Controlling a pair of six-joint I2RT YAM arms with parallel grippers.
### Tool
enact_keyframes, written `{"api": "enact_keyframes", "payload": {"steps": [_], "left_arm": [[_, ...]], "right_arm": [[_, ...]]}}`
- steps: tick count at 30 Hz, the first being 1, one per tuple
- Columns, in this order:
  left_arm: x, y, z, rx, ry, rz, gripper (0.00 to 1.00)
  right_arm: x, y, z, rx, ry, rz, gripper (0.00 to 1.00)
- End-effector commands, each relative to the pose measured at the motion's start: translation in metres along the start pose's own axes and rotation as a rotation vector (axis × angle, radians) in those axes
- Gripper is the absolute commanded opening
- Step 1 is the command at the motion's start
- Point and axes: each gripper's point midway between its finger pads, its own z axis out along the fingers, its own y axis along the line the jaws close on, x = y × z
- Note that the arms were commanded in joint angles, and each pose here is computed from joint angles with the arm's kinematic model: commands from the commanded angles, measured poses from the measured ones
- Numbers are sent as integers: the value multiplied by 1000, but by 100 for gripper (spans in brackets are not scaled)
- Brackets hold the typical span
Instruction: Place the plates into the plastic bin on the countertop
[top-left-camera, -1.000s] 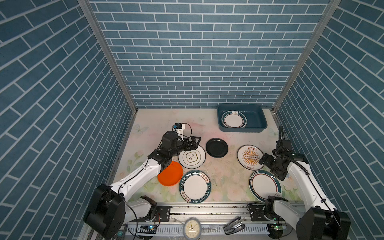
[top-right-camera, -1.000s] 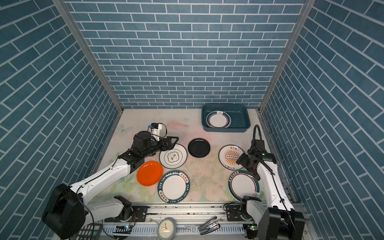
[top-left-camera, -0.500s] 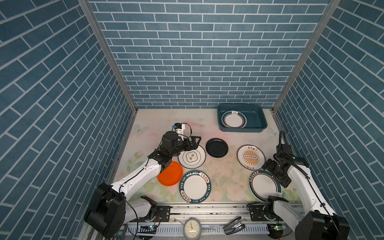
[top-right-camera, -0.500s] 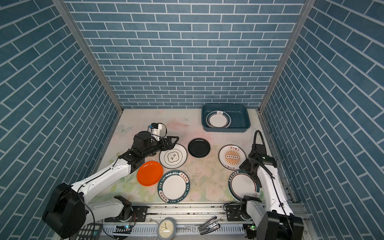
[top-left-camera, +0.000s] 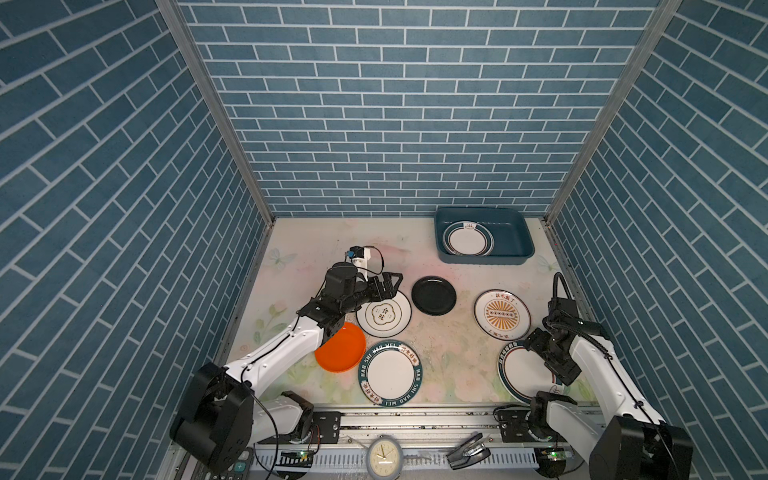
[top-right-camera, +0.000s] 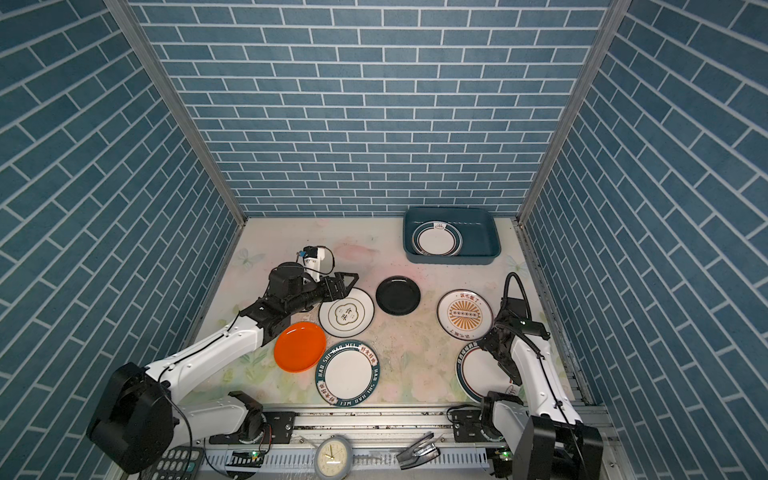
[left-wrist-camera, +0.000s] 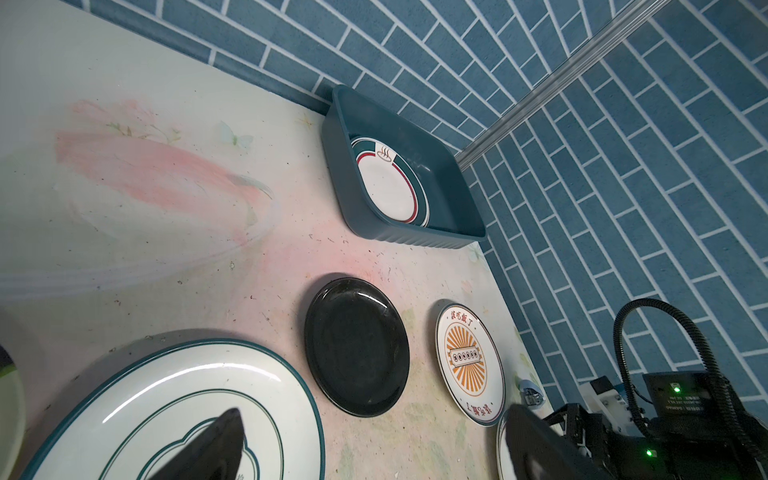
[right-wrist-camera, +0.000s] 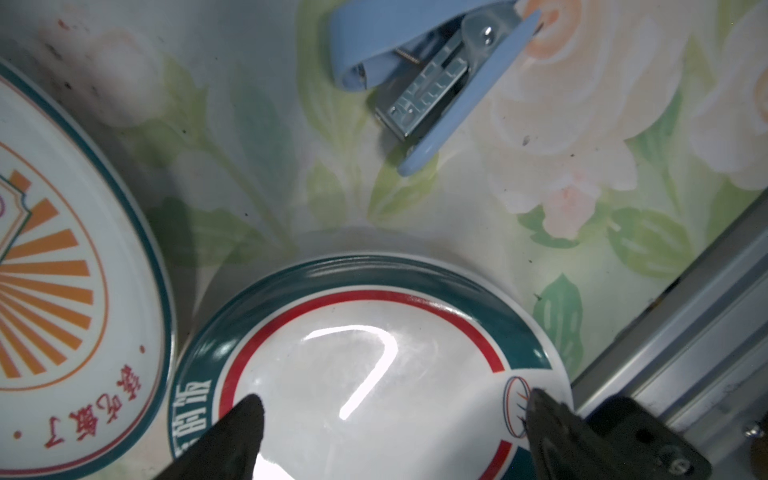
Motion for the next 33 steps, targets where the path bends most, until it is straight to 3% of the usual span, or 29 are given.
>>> {"api": "enact_keyframes", "payload": {"steps": [1,22,33], "left_arm": [[-1,1,3,9,3,-9,100],[1,3,5,-5,18,-22,99],[0,7,7,-25,22,-22,99]], "right_arm": [[3,1,9,-4,13,23,98],[20,57,46,-237,182,11,94],[17,81,45,-343,209,18,92]]}}
